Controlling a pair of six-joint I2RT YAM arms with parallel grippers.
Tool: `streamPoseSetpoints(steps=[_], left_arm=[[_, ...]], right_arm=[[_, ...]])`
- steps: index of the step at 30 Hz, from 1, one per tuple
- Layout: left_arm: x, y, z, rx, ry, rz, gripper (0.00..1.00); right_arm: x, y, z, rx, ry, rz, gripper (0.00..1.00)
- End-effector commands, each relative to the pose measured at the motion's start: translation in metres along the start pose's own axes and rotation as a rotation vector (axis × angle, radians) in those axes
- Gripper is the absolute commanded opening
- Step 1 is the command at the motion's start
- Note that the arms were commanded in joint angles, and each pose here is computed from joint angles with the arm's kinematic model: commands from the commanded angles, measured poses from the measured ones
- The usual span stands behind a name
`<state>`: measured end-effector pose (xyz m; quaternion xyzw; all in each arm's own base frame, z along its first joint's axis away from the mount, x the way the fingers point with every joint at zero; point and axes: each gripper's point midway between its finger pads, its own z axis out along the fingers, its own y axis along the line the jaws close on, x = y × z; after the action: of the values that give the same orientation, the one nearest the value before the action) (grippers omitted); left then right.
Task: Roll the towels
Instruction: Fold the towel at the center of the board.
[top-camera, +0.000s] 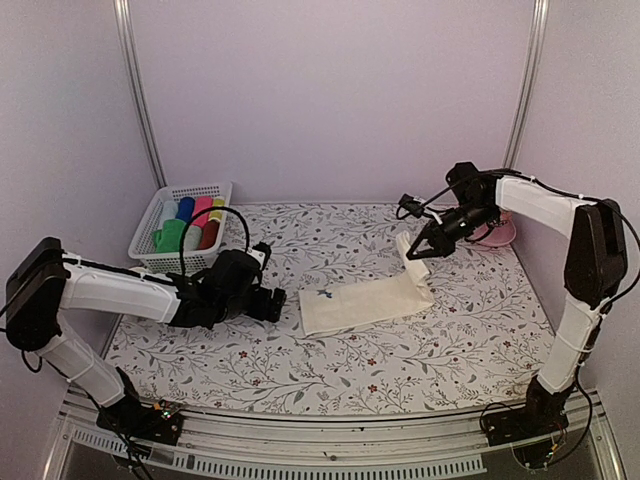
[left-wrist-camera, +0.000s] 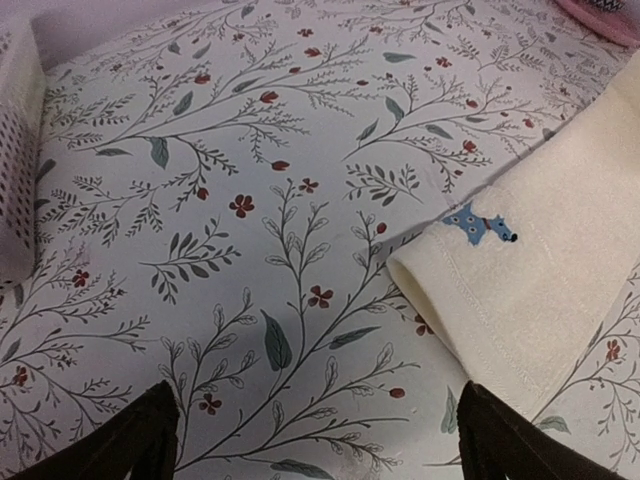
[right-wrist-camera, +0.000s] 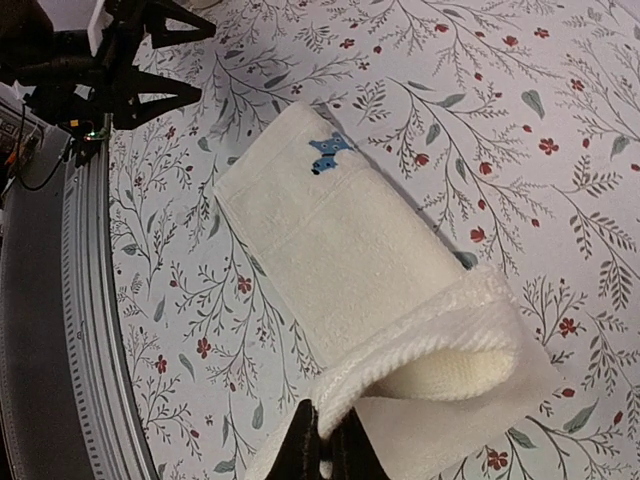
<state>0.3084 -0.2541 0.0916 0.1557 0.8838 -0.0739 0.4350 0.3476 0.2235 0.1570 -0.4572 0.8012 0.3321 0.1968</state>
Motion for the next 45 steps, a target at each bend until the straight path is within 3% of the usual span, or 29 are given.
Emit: streamPoseSetpoints(steps=[1,12,25,45], left_arm=[[0.009,0.0,0.002,-0.015,0.011,0.004,0.97],[0.014,0.003,0.001,-0.025,0.015,0.003,0.97],[0.017,0.004,0.0,-0.021,0.015,-0.004,0.97],[0.022,0.001,0.005,-0.009,0.028,-0.007,0.97]], right_arm=[[-0.024,0.022,0.019,-0.096,-0.007,-0.037,0.02],[-0.036,0.048,0.076,-0.213,0.053,-0.086,0.02],[-0.06,0.041,0.096,-0.206,0.015,-0.108,0.02],[-0.053,0.058,0.121,-0.291,0.045,-0.107,0.02]])
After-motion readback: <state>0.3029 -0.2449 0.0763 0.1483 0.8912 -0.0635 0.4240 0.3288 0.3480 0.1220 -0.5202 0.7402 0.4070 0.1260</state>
